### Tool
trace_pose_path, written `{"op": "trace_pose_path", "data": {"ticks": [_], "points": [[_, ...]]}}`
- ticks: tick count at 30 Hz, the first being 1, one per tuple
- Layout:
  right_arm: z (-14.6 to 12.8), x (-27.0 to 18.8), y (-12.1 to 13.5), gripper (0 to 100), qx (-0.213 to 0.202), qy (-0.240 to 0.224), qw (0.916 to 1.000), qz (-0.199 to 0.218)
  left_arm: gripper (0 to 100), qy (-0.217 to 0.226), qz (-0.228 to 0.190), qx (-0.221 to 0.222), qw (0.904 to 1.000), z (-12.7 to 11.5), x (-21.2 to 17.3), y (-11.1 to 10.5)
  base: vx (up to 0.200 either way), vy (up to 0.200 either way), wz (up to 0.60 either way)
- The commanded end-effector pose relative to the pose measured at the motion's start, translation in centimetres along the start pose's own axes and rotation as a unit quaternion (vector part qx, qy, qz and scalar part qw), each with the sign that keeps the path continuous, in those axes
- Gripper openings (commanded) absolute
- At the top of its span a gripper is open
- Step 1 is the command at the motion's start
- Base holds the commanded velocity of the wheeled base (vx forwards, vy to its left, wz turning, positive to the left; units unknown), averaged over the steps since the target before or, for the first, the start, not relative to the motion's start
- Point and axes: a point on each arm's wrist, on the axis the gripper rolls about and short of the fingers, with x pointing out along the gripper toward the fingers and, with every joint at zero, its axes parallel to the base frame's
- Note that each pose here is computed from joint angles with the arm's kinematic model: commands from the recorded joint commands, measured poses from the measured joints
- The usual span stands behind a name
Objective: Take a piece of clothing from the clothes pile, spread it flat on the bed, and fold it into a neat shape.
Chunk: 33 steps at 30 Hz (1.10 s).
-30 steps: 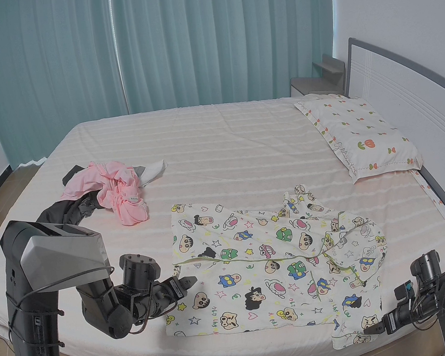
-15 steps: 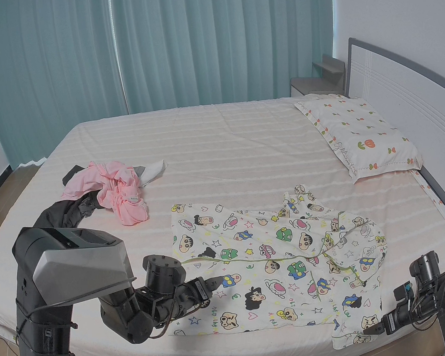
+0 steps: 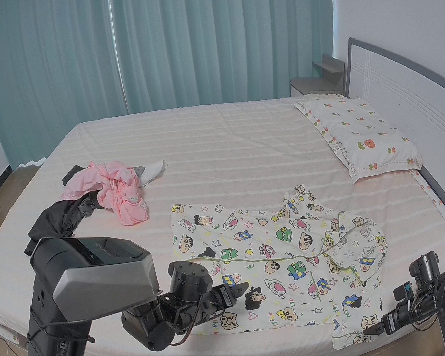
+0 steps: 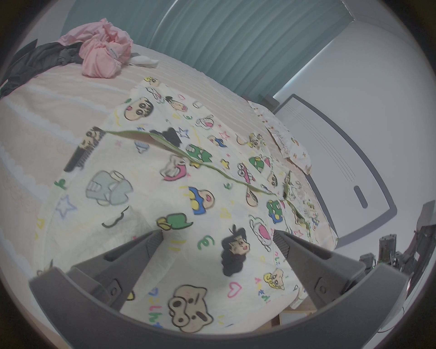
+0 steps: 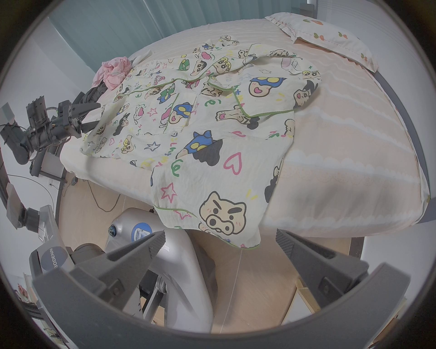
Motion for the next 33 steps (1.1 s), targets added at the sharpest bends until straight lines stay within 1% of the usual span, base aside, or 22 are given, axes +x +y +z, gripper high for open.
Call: {"op": "trace_pose_path", "data": {"ticks": [1, 4, 6, 7, 12, 33], "points": [[-0.5, -0.1, 0.1, 100, 0.002, 0.01, 1.0, 0.001, 100, 0.013, -0.011, 0.013, 0.9998, -1.1, 0.0, -1.0, 0.0, 0.0, 0.0], [-0.5, -0.1, 0.1, 100, 0.001, 0.01, 1.0, 0.001, 100, 0.023, -0.018, 0.023, 0.9993, -1.9, -0.1, -1.7, 0.0, 0.0, 0.0], [-0.5, -0.1, 0.1, 100, 0.001, 0.01, 1.0, 0.001, 100, 0.024, -0.018, 0.025, 0.9992, -2.0, -0.1, -1.7, 0.0, 0.0, 0.0], [-0.5, -0.1, 0.1, 100, 0.001, 0.01, 1.0, 0.001, 100, 0.03, -0.02, 0.035, 0.9988, -2.4, -0.1, -1.8, 0.0, 0.0, 0.0], [-0.5, -0.1, 0.1, 100, 0.001, 0.011, 0.9999, 0.002, 100, 0.038, -0.019, 0.058, 0.9974, -3.0, -0.2, -1.9, 0.0, 0.0, 0.0], [-0.5, 0.0, 0.1, 100, 0.0, 0.012, 0.9999, 0.002, 100, 0.046, -0.018, 0.056, 0.9972, -3.3, -0.4, -1.8, 0.0, 0.0, 0.0]]}}
